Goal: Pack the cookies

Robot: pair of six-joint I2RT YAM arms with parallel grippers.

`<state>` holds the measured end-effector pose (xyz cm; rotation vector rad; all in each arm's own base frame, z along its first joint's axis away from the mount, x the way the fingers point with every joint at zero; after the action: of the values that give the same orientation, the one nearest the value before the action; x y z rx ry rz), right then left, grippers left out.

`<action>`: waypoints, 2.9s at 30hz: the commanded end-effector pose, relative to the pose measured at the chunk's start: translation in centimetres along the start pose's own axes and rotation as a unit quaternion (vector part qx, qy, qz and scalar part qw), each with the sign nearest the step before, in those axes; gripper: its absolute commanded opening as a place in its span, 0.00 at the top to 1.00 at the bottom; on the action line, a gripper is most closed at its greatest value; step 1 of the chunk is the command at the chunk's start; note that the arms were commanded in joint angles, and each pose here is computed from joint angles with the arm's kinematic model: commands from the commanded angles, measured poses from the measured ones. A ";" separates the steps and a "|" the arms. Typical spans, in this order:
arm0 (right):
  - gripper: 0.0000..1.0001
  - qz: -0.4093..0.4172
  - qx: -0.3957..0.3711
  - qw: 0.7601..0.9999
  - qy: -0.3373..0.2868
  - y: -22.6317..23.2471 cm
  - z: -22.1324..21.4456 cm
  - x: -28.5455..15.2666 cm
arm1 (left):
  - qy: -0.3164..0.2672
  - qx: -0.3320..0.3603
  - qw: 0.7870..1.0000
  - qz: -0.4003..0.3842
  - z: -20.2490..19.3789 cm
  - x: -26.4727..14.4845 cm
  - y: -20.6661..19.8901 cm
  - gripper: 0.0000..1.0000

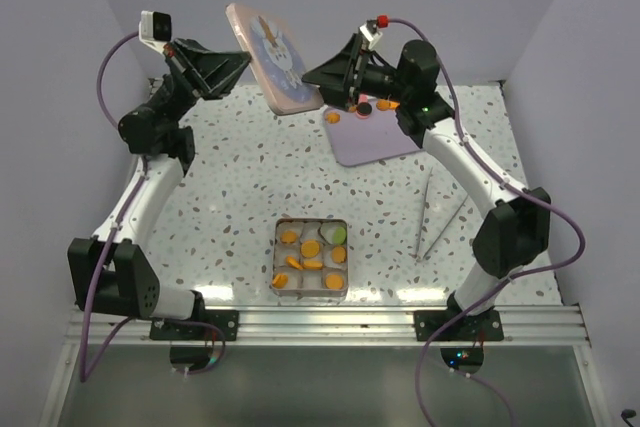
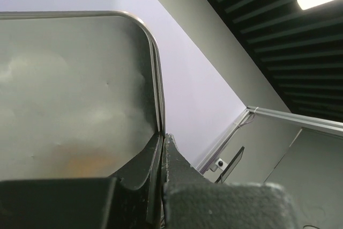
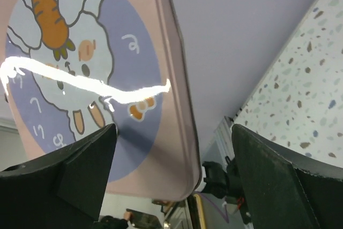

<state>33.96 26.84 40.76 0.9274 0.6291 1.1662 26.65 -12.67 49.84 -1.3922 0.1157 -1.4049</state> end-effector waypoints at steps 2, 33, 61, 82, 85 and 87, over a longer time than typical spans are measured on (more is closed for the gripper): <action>0.10 0.071 -0.002 0.997 -0.037 2.2 0.8 0.0 | 0.121 0.042 0.972 -0.197 -5.7 -2.6 -8.7 1.00; 0.71 0.332 0.029 0.943 -0.022 9.7 -0.5 -1.7 | 0.110 0.005 0.974 -0.200 -6.1 -3.9 -7.8 1.00; 1.00 -0.379 0.014 0.919 -0.108 -1.3 -5.9 -15.9 | 0.165 0.034 0.735 0.657 -10.4 -19.2 17.8 0.09; 1.00 -0.396 0.007 0.916 -0.065 -2.3 -6.1 -16.2 | 0.283 0.031 0.559 0.779 -18.5 -24.5 22.5 0.57; 1.00 -0.395 0.003 0.916 -0.063 -2.2 -5.8 -16.2 | 0.286 0.028 0.558 0.779 -18.5 -24.4 23.2 0.62; 1.00 -0.397 0.001 0.916 -0.063 -2.3 -5.7 -16.2 | 0.292 0.025 0.554 0.779 -18.6 -24.4 23.7 0.72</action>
<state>25.40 12.78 33.22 0.6522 0.8617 0.3229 18.78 -15.10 12.08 -0.2389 1.3943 -0.1468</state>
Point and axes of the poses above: each gripper's point midway between its finger pads, its own x axis out along the fingers, its own y axis along the line the jaws close on, z = x × y, the point moved 7 cm from there along -x, back along the fingers, and after that the axes turned 6 degrees about -x, right-handed, at the moved point
